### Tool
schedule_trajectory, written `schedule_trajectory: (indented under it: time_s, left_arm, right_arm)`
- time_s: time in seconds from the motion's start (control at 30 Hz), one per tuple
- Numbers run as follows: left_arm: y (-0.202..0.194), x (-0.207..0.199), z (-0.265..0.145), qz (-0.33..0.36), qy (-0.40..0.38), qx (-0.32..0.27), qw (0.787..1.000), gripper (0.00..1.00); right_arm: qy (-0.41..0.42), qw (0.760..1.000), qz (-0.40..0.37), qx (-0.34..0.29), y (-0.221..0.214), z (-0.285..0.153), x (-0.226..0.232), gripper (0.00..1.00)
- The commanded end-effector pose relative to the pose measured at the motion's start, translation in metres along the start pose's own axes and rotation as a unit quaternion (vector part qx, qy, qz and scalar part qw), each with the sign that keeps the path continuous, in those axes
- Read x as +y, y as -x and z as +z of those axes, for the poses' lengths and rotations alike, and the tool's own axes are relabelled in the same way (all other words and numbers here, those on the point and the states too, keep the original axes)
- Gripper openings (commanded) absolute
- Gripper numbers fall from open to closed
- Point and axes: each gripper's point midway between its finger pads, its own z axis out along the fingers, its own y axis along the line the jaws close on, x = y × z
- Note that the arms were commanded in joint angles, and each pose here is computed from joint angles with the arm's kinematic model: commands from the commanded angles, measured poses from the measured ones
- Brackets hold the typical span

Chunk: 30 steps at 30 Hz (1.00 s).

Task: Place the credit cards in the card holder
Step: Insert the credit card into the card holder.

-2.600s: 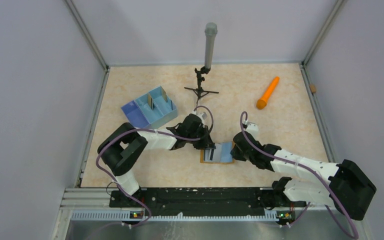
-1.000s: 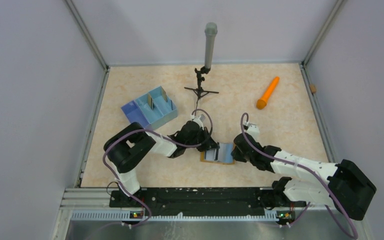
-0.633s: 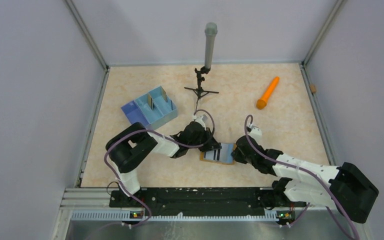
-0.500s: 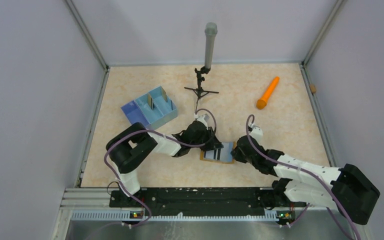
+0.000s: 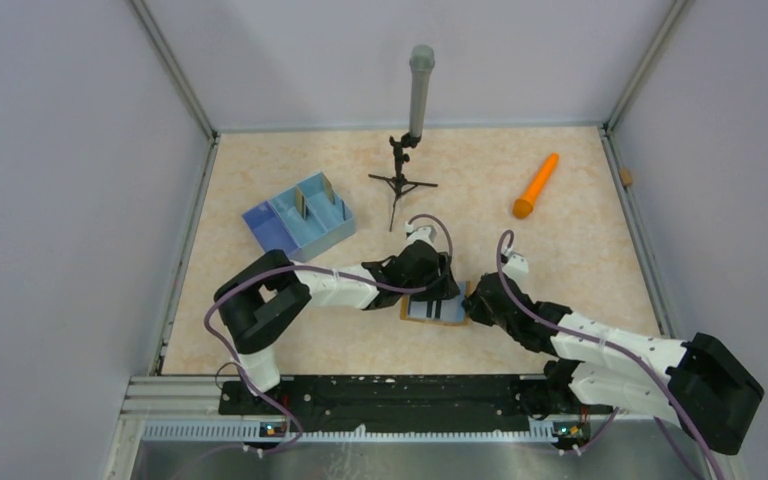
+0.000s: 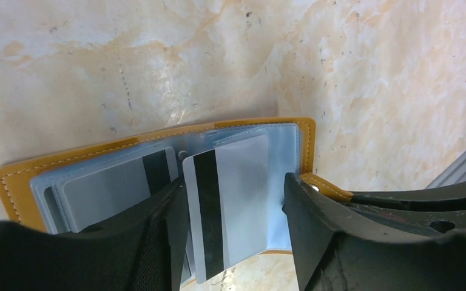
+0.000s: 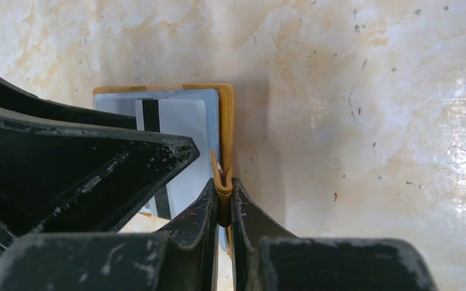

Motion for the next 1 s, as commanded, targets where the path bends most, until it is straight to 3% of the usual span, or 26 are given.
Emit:
schedule_trajectory:
  time_s: [0.0,0.23,0.63,0.73,0.97]
  left_arm:
    - [-0.014,0.039,-0.014,0.036,0.096,0.016,0.995,0.64]
    - [-0.009,0.034,-0.026,0.041,0.084,-0.002,0.996,0.80]
    - [-0.003,0.030,-0.035,0.037,0.075,-0.016,0.996,0.89]
    - [-0.001,0.028,-0.038,0.038,0.073,-0.020,0.996,0.90]
    - [-0.011,0.018,-0.034,0.022,0.034,0.002,0.999,0.77]
  right_arm:
    - [0.033,0.999,0.016,-0.039,0.017,-0.001,0.019,0.00]
    - [0.031,0.999,0.014,-0.042,0.017,-0.002,0.017,0.00]
    - [0.019,0.999,0.017,-0.042,0.013,-0.003,0.004,0.00]
    - [0.019,0.999,0.018,-0.042,0.013,-0.003,0.003,0.00]
    - [0.021,0.999,0.017,-0.038,0.011,-0.003,0.004,0.00]
